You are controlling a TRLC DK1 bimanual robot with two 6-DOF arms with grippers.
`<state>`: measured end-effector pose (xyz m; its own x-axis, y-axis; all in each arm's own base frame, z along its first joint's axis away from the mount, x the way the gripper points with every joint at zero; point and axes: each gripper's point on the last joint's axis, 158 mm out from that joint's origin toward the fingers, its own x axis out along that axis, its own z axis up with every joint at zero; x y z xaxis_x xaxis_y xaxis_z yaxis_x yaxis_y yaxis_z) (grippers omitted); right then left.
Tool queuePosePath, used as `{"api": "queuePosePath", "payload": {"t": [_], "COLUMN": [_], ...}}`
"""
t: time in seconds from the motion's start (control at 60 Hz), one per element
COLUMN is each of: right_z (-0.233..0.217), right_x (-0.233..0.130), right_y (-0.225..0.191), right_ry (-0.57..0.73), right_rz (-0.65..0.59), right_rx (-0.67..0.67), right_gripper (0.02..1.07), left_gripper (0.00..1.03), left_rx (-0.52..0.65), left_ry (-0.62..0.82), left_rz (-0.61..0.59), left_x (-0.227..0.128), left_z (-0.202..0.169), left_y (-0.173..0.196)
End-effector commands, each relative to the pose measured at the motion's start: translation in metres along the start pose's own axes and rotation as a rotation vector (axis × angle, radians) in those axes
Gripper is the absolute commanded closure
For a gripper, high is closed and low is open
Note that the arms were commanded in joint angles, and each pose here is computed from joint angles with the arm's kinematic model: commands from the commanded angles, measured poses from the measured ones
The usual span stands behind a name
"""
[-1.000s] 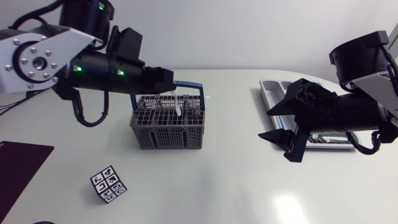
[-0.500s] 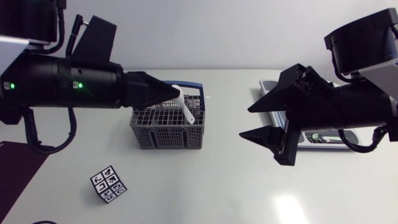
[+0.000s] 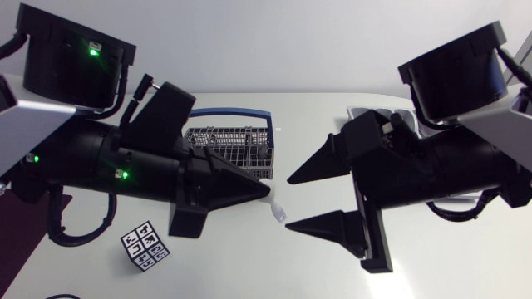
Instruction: Transfer all utensils from the basket to the drawer tray.
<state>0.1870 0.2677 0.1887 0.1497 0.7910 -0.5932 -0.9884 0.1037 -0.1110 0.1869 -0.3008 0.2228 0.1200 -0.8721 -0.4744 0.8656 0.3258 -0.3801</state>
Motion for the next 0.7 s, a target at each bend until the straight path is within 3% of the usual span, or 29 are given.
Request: {"api": "queuePosePath", "payload": {"t": [0.0, 0.067, 0.25, 0.6, 0.683], "right_z": [-0.015, -0.020, -0.020, -0.011, -0.013], "right_x": [0.012, 0.017, 0.018, 0.016, 0.017], "right_y": [0.020, 0.032, 0.045, 0.043, 0.042], "right_ry": [0.025, 0.031, 0.007, -0.016, -0.008], "right_rz": [0.074, 0.112, 0.152, 0.157, 0.157], "right_rx": [-0.009, -0.028, -0.061, -0.073, -0.063], "right_gripper": [0.25, 0.27, 0.58, 1.01, 1.02], "left_gripper": [1.00, 1.00, 1.00, 1.00, 1.00], "left_rx": [0.020, 0.017, 0.017, 0.017, 0.019], "left_ry": [0.033, 0.042, 0.067, 0.089, 0.087], "left_rz": [-0.032, -0.060, -0.086, -0.111, -0.113], "left_x": [0.006, 0.007, 0.010, 0.012, 0.011], "left_z": [-0.011, -0.012, -0.017, -0.022, -0.021], "left_y": [-0.006, -0.012, -0.020, -0.029, -0.029]}}
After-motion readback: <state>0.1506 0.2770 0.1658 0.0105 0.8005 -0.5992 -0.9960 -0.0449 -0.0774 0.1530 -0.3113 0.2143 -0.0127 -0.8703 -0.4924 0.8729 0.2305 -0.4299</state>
